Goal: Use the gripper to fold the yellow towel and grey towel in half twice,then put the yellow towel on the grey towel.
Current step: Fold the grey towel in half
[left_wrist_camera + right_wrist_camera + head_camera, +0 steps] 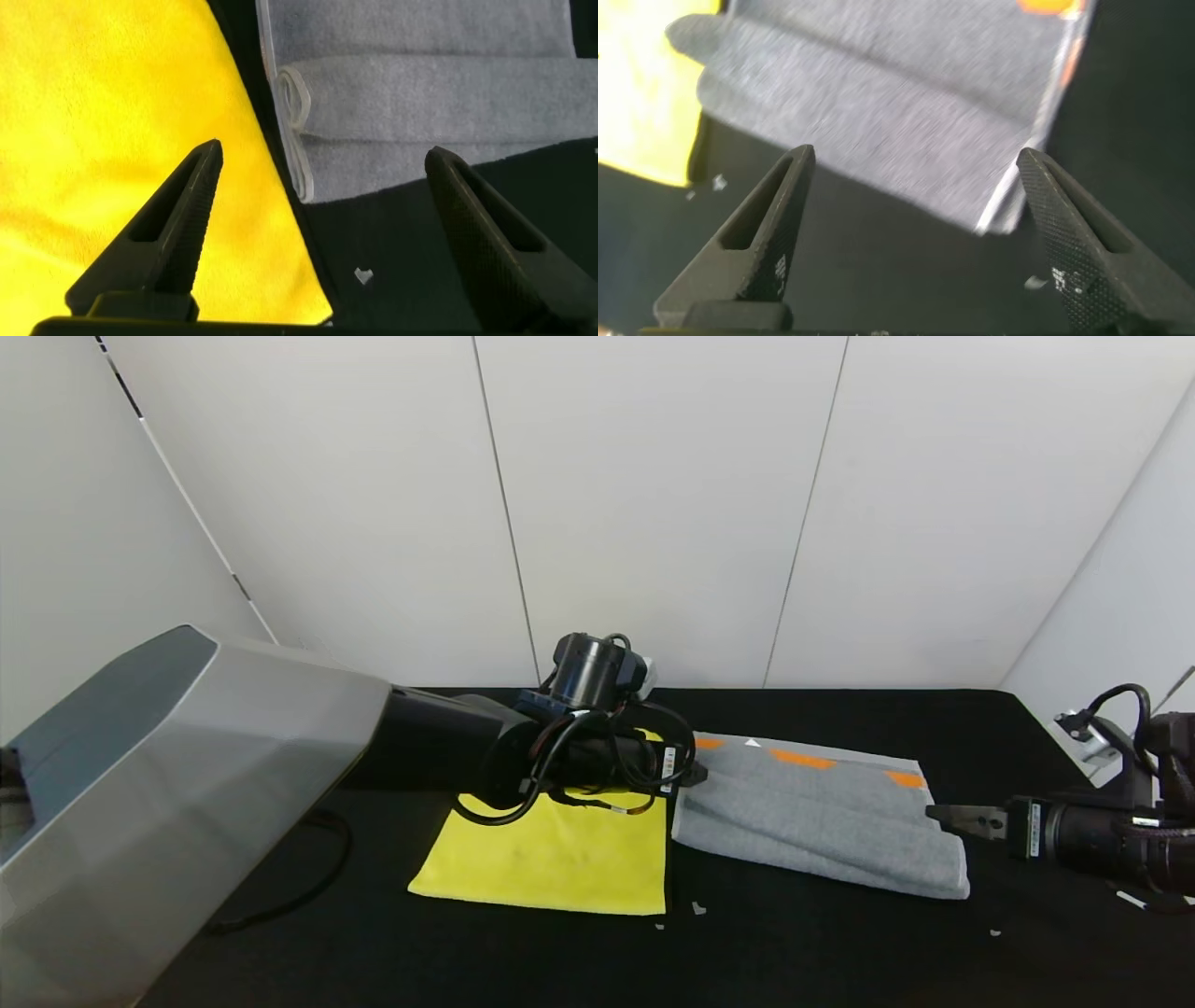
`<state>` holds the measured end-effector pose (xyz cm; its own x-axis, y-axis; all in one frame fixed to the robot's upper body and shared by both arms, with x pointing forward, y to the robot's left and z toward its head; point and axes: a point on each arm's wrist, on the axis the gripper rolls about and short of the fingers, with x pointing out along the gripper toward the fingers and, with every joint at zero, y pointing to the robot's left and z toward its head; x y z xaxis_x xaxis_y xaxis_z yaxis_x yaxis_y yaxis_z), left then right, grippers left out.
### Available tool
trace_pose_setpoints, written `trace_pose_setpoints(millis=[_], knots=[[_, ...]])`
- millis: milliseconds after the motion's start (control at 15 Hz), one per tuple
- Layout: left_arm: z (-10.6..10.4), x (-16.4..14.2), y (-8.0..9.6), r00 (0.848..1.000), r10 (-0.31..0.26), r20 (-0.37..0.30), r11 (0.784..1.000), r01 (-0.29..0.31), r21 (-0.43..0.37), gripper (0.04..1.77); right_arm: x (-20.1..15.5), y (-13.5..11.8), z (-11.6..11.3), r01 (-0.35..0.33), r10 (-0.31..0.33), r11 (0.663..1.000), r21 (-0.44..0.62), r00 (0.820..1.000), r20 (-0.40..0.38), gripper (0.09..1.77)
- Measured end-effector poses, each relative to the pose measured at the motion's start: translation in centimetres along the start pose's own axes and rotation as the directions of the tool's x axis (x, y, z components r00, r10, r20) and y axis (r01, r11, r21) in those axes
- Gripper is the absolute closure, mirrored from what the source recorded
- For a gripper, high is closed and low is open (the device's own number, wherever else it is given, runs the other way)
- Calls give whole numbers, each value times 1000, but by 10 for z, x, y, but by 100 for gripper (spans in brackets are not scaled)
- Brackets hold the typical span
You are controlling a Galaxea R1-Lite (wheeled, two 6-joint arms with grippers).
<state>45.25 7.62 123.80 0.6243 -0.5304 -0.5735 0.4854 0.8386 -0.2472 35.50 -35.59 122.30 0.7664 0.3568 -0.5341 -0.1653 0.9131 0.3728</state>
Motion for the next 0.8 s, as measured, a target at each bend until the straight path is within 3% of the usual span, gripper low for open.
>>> trace_pose_setpoints(millis=[333,800], knots=[[8,-19,-2,999,-9,34,1000,9,-1,17,8,36,-20,-110,107,994,-26,990,-91,22],[13,-26,-3,998,-13,55,1000,13,3,13,45,42,-34,-138,135,990,-2,969,-207,18]])
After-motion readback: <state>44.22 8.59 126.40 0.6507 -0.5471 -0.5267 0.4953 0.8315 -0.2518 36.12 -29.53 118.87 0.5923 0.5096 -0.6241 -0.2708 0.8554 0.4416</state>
